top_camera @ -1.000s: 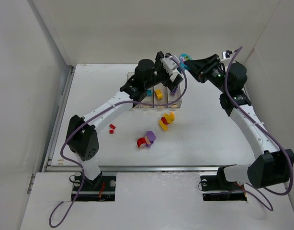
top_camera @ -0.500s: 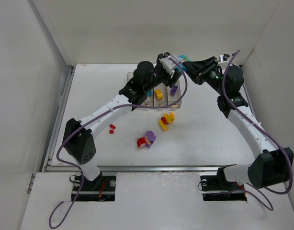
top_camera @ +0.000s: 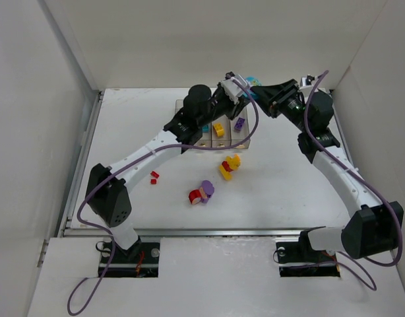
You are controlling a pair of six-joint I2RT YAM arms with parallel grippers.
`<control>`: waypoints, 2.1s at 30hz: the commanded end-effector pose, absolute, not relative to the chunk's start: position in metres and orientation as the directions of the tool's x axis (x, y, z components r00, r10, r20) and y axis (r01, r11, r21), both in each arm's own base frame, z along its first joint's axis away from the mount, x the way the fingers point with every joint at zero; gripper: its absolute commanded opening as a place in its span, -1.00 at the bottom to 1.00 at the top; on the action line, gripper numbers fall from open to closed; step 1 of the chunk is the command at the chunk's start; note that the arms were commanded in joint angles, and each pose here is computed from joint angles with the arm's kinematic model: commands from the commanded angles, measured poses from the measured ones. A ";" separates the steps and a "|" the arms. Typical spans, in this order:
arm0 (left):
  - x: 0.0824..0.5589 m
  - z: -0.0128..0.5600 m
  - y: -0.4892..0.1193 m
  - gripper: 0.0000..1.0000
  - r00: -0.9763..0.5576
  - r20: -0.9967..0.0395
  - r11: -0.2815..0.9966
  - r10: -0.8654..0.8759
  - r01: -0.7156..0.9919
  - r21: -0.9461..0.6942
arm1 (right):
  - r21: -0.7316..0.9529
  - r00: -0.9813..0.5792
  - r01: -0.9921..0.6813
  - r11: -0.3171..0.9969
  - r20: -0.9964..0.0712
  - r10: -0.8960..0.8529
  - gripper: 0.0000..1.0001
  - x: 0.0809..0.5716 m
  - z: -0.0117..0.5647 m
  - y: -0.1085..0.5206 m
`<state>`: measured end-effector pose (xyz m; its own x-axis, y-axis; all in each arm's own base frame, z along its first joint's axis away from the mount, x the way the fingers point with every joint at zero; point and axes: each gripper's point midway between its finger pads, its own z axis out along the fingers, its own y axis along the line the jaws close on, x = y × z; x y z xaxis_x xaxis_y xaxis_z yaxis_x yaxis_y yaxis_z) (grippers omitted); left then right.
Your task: Sort the legos into containers by color
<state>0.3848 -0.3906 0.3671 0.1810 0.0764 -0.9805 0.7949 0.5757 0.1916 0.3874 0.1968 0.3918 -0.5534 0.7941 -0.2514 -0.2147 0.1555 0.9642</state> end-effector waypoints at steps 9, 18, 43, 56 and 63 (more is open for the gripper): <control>0.384 0.372 -0.348 -1.00 0.151 -0.986 0.614 0.071 0.772 0.163 | 0.944 -0.488 -0.278 0.177 -0.298 0.820 -1.00 0.390 0.407 0.179; 0.361 0.323 -0.307 -1.00 0.007 -0.986 0.616 0.164 0.780 0.108 | 0.920 -0.387 -0.224 0.322 -0.387 0.837 -1.00 0.422 0.381 0.153; 0.381 0.247 -0.165 -1.00 -0.265 -0.953 0.898 0.145 0.440 0.014 | 0.322 -0.672 -0.190 0.927 -0.732 0.116 -1.00 0.537 0.157 0.322; 0.388 0.245 -0.165 -1.00 -0.251 -0.953 0.897 0.170 0.439 0.045 | 0.363 -0.694 -0.272 0.891 -0.716 0.080 0.41 0.524 0.152 0.346; 0.392 0.247 -0.173 -1.00 -0.243 -0.954 0.880 0.177 0.473 0.043 | 0.394 -0.626 -0.300 0.869 -0.768 0.132 0.41 0.522 0.211 0.344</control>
<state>0.3827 -0.1672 0.2234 -0.3133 0.1962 -0.9292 0.4561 0.8893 0.0340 0.5186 0.3365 0.1195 -0.7451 0.0688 -0.6633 -0.2273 0.9089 0.3496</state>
